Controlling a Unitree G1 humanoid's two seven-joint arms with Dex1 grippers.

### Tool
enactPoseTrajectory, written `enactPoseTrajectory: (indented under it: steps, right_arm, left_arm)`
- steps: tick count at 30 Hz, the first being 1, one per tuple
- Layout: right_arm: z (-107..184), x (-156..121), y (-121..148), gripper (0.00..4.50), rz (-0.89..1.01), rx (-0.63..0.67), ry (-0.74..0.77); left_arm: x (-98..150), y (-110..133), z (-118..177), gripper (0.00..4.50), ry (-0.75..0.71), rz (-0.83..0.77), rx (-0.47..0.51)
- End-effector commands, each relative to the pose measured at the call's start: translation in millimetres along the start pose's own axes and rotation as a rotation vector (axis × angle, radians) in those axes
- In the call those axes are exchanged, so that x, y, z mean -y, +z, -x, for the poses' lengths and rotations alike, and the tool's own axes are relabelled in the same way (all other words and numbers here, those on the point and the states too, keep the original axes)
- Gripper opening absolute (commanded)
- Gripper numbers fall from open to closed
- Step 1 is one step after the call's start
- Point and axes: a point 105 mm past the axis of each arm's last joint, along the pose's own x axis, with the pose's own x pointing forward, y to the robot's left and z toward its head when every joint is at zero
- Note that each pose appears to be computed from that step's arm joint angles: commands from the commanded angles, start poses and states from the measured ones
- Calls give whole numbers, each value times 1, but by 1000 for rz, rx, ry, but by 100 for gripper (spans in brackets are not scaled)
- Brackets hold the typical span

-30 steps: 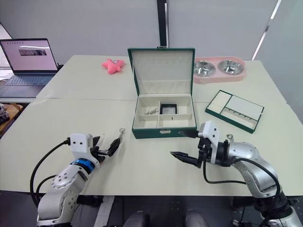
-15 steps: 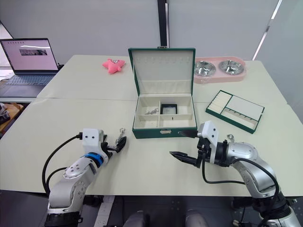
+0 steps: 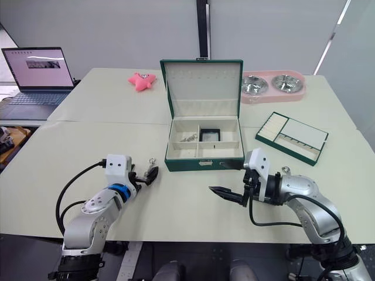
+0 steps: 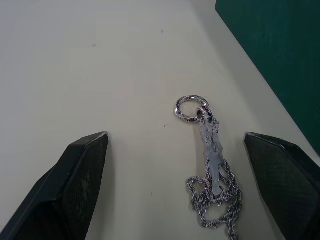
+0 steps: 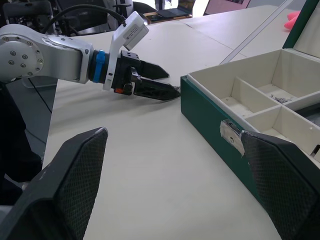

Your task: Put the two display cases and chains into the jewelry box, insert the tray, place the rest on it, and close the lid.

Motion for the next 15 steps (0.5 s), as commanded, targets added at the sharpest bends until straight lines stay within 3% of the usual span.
enactPoseTrajectory:
  steps: [1, 4, 7, 15]
  right_arm:
    - [1, -1, 13, 450, 24, 43, -2]
    - [1, 0, 13, 450, 24, 44, -4]
    - [1, 0, 13, 450, 21, 45, -4]
    - [1, 0, 16, 450, 19, 50, -4]
  left_arm:
    - [4, -9, -3, 449, -12, 4, -38]
    - [3, -15, -3, 449, -5, -15, -65]
    - [3, -16, -3, 391, -3, -12, -73]
    - [2, -19, -2, 156, 0, -16, -87]
